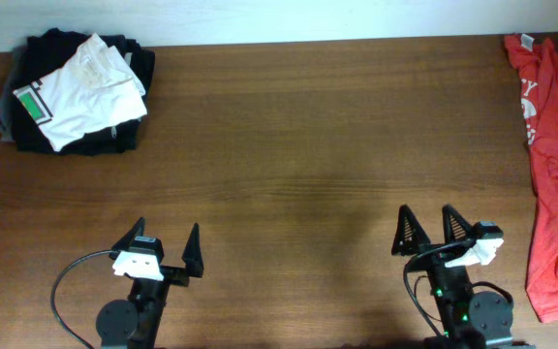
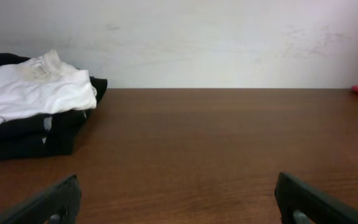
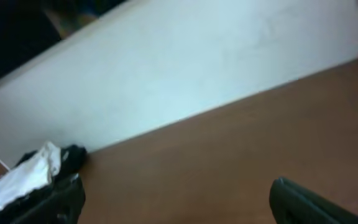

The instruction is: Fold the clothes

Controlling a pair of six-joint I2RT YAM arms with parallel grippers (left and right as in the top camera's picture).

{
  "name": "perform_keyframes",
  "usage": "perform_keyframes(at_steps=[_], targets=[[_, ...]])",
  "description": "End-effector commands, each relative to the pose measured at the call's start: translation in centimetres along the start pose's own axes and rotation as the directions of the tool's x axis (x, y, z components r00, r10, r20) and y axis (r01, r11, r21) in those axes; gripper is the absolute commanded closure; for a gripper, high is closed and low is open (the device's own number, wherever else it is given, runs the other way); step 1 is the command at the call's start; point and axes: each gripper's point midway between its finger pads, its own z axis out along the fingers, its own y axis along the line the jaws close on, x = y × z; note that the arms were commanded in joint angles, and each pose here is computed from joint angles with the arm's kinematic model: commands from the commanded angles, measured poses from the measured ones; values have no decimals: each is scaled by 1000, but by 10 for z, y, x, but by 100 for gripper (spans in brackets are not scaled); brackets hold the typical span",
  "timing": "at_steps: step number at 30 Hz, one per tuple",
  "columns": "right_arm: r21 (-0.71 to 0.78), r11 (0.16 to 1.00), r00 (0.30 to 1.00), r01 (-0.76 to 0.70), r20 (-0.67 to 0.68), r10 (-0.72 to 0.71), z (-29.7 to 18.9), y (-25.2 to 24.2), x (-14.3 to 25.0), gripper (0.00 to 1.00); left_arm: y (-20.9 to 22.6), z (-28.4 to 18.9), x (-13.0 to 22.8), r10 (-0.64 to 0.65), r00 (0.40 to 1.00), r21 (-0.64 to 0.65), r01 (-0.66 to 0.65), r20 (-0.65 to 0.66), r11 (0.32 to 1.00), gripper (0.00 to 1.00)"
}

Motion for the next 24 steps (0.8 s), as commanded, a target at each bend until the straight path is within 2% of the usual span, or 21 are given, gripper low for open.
perform_keyframes(at_steps=[1, 6, 10, 11, 24], targets=[[-4, 1000, 999, 19, 46, -19, 4, -7, 10, 2, 0, 0, 2, 5, 1000, -3, -5, 2, 1000, 1], [5, 978, 978, 208, 34, -208, 4, -8, 12, 2, 0, 0, 2, 5, 1000, -3, -5, 2, 1000, 1], [16, 922, 919, 387, -89, -384, 4, -21, 39, 2, 0, 0, 2, 5, 1000, -3, -5, 2, 1000, 1], [29, 915, 910, 402, -123, -396, 3, -27, 46, 2, 0, 0, 2, 5, 1000, -3, -5, 2, 1000, 1], [102, 910, 913, 403, -116, -391, 2, -43, 37, 2, 0, 0, 2, 5, 1000, -3, -5, 2, 1000, 1]])
